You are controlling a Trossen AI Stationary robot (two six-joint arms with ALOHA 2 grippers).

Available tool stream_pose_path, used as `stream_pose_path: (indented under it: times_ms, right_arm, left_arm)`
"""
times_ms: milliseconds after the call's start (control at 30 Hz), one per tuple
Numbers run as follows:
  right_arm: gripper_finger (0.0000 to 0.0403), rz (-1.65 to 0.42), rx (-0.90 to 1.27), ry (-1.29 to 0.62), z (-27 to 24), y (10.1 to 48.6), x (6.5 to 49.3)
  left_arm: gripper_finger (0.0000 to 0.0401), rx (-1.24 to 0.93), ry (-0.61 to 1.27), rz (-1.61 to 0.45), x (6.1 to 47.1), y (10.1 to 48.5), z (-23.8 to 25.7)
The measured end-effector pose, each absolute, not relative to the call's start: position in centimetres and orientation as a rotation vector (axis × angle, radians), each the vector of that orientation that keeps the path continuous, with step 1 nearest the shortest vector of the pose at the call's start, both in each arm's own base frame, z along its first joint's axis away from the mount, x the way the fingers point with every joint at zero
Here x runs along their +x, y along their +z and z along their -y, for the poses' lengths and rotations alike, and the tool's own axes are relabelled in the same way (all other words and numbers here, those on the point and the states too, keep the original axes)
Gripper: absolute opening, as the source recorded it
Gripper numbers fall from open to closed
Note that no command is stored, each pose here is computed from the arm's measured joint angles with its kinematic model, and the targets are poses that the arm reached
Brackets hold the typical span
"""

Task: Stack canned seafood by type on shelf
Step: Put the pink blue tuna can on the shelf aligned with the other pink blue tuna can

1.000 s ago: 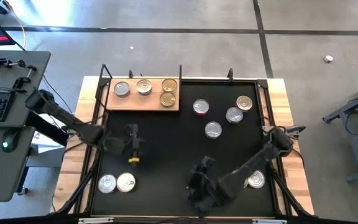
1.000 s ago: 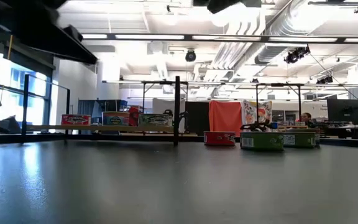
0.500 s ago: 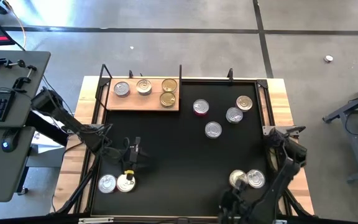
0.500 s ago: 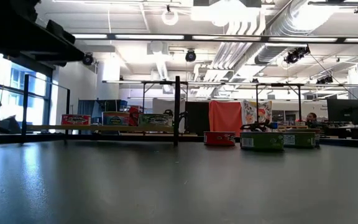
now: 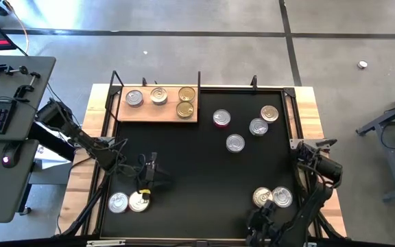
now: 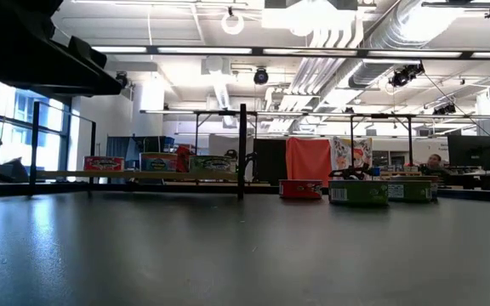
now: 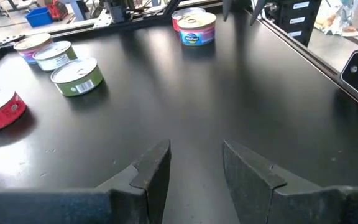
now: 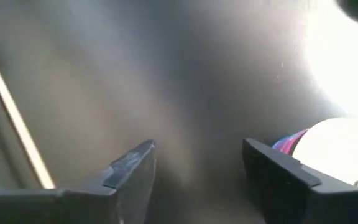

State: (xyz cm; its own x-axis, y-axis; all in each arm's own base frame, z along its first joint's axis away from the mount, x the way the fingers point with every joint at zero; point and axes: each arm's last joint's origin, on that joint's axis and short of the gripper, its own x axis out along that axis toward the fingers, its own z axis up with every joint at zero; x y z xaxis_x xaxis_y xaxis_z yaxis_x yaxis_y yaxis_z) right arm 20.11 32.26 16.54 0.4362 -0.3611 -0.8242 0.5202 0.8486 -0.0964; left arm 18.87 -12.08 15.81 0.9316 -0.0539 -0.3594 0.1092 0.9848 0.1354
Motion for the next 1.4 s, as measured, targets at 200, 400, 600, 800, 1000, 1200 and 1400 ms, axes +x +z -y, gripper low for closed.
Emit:
stream_pose_path:
  times_ms: [200,400,600,800,1000,1200,1400]
  right_arm:
    - [0.0260,-1.076,0.056,-0.517,-31.6,15.4,19.6]
    - [0.0246,-1.064,0.029,-0.513,-31.6,15.8,19.6]
    - [0.0227,-1.072,-0.052,-0.573,-30.8,15.9,18.9]
    - [0.0198,-1.070,-0.125,-0.616,-29.4,13.9,18.2]
    - [0.0131,-1.038,-0.176,-0.624,-27.6,11.7,17.3]
    - [0.0043,-0.960,-0.259,-0.603,-27.2,11.1,17.3]
    - [0.0004,-0.978,-0.321,-0.586,-26.6,11.1,18.4]
  left_arm:
    - [0.0138,0.153,-0.083,-0.361,18.9,15.8,12.1]
    - [0.0138,0.141,-0.081,-0.358,18.9,15.9,12.1]
    - [0.0138,0.135,-0.080,-0.358,18.9,15.9,12.1]
    - [0.0138,0.135,-0.080,-0.358,18.9,15.9,12.1]
    - [0.0138,0.135,-0.080,-0.358,18.9,15.9,12.1]
    - [0.0138,0.133,-0.080,-0.355,18.9,15.9,12.1]
    - [0.0138,0.122,-0.081,-0.339,19.0,16.1,12.1]
